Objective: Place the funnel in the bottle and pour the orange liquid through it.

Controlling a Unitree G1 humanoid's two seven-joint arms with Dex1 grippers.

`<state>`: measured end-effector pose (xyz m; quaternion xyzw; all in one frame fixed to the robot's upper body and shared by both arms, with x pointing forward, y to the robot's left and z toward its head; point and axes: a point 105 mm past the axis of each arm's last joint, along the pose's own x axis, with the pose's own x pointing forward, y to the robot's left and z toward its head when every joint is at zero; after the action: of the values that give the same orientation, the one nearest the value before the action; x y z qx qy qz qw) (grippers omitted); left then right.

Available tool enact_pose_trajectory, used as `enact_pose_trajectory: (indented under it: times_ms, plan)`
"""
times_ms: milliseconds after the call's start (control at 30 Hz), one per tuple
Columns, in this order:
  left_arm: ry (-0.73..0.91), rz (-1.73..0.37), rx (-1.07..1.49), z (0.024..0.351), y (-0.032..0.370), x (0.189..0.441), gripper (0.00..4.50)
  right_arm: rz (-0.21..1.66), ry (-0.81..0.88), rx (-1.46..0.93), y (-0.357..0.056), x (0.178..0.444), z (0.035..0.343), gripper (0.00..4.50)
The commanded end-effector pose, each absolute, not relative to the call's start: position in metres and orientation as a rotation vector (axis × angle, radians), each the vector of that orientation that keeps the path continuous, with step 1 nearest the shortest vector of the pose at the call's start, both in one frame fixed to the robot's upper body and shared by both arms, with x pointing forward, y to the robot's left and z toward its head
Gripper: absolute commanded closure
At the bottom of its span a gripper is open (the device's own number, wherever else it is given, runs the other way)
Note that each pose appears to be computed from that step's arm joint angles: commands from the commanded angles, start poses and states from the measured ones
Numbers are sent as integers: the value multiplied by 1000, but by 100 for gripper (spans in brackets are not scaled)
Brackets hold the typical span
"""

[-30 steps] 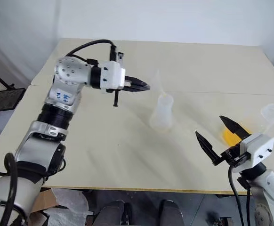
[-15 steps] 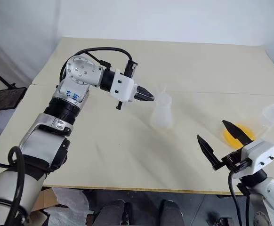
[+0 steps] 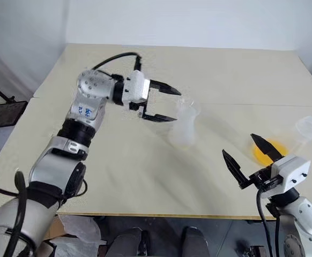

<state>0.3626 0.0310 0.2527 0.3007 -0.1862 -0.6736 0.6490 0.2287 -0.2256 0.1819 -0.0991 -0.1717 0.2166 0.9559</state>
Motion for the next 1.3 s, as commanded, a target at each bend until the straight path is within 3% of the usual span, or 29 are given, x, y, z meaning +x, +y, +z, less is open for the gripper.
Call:
enact_pose_trajectory:
  times_ms: [33, 367, 600, 700, 1300]
  plan:
    - [-477, -1402, 449, 260, 67, 362, 2, 286, -406, -228, -254, 220, 192, 0]
    - [-328, -1212, 300, 222, 131, 350, 2, -100, -379, -206, -327, 169, 173, 0]
    - [-235, -1269, 228, 194, 130, 325, 2, -244, -337, -190, -342, 150, 156, 0]
    - [-208, -1272, 196, 185, 130, 319, 2, -264, -275, -173, -347, 164, 150, 0]
    - [-197, -1312, 119, 187, 121, 298, 2, -163, -185, -56, -377, 261, 188, 0]
